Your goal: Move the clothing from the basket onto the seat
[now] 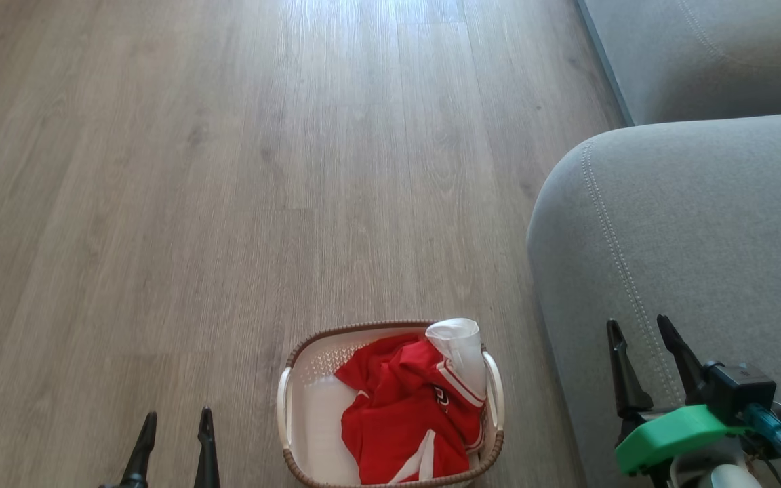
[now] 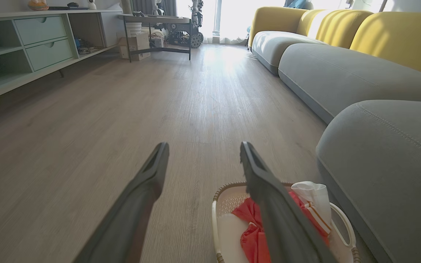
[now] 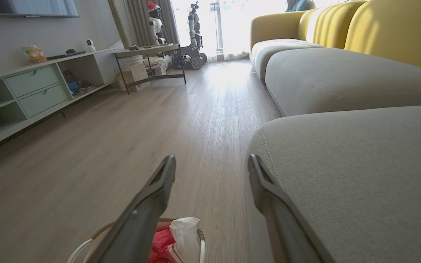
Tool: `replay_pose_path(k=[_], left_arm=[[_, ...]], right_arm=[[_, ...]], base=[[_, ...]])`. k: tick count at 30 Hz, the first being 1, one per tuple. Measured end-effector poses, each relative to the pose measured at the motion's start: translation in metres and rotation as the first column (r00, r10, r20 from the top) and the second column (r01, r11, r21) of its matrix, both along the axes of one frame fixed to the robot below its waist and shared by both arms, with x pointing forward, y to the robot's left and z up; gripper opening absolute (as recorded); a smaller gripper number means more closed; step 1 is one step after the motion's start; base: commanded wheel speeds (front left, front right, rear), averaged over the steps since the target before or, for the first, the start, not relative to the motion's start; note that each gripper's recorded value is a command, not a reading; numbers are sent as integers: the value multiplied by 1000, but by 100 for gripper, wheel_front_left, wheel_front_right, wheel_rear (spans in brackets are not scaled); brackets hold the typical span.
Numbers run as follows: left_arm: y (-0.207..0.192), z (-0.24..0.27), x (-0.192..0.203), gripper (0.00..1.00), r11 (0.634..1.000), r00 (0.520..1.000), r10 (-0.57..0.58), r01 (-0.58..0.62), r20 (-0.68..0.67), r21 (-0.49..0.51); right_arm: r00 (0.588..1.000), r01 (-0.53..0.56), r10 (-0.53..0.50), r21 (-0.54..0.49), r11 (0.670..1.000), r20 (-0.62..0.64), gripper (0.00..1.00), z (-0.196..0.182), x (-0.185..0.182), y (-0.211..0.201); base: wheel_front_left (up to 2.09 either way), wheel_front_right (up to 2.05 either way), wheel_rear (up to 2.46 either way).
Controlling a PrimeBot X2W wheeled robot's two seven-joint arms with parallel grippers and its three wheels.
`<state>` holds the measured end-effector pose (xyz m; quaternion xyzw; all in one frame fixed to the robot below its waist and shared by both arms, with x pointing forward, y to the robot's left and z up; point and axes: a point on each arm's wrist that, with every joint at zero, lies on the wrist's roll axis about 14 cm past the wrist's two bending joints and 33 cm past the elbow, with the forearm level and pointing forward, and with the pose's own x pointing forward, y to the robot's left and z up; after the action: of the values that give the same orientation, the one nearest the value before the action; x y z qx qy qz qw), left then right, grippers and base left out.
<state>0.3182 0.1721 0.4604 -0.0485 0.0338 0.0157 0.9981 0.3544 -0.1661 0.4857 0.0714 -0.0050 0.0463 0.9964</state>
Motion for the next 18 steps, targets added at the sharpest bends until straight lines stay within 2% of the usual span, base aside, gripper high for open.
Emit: replay_pose_path(k=[5,10,18], left_arm=[[0,-3,0,100,1000,1000,-2,2,-11,0],[-13,-13,5,100,999,998,-50,49,-44,-3],[-34,-20,34,100,991,989,-131,132,-65,9]], right_arm=[[1000,1,-1,0,1000,-10,100,-3,1,0],[1000,6,-6,-10,1000,-15,100,-5,6,-2],[999,36,-36,-35,999,-10,100,-5,25,-13]], base=[[0,0,0],[0,0,0],[0,0,0]])
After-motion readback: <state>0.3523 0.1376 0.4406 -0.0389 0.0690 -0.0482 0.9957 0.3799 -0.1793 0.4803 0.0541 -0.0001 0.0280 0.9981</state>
